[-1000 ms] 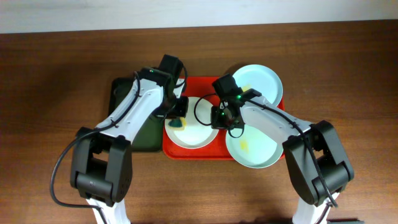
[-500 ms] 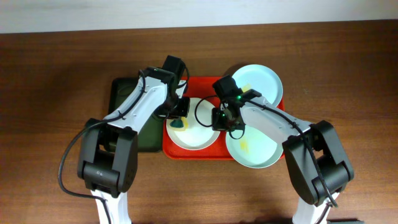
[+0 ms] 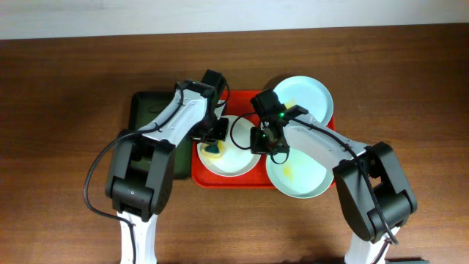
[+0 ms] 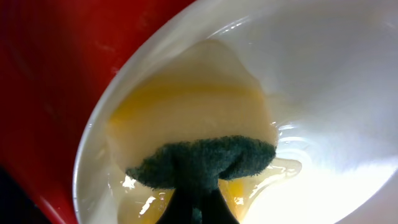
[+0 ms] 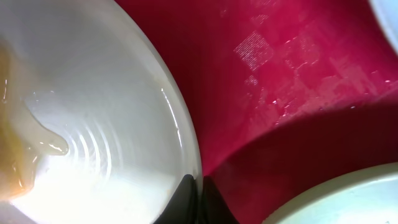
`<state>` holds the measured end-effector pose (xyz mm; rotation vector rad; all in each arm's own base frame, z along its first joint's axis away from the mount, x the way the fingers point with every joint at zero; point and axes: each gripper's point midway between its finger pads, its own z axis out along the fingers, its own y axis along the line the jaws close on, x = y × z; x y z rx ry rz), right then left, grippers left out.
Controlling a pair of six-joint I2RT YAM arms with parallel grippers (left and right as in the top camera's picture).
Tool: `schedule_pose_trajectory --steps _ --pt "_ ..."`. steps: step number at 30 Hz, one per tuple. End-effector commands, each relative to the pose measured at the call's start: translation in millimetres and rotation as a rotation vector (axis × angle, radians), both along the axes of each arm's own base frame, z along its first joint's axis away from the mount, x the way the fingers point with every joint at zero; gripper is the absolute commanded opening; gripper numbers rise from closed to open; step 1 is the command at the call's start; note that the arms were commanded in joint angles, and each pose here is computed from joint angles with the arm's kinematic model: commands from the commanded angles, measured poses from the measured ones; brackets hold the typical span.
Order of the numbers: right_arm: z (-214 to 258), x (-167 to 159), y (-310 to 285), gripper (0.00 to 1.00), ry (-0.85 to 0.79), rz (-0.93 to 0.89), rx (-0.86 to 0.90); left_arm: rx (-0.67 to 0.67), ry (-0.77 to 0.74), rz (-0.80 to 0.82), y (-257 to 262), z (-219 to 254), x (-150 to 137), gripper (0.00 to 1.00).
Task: Clean dirty plates on tray and stack at the side
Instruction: 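Scrub the white plate with the sponge while right gripper holds rim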
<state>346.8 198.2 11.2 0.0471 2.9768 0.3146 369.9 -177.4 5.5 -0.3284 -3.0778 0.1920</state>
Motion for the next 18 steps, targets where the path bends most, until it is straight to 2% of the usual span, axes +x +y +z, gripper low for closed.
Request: schedule_pose_trajectory --steps 1,5,12,14,18 --pt "2.7 -2.2 -1.0 0.04 -0.014 0.013 -0.015 -0.143 0.17 -0.068 -48.3 -36.7 -41.5 0.0" --pt "2.7 -2.2 -1.0 0.04 -0.014 0.012 -0.016 -0.265 0.147 -0.05 -59.0 -12.3 -26.0 0.0" --pt "-0.5 -5.1 -2.6 0.04 -0.007 0.013 -0.02 -0.329 -0.031 -0.01 -39.9 57.8 6.5 0.0" --pt "-0.8 -5.2 -2.7 0.04 -0.007 0.012 -0.02 -0.307 -0.106 0.007 -26.2 79.4 16.1 0.0" --pt "-0.4 -3.6 -1.8 0.04 -0.014 0.012 -0.016 -0.221 -0.167 0.022 -8.3 85.5 24.0 0.0"
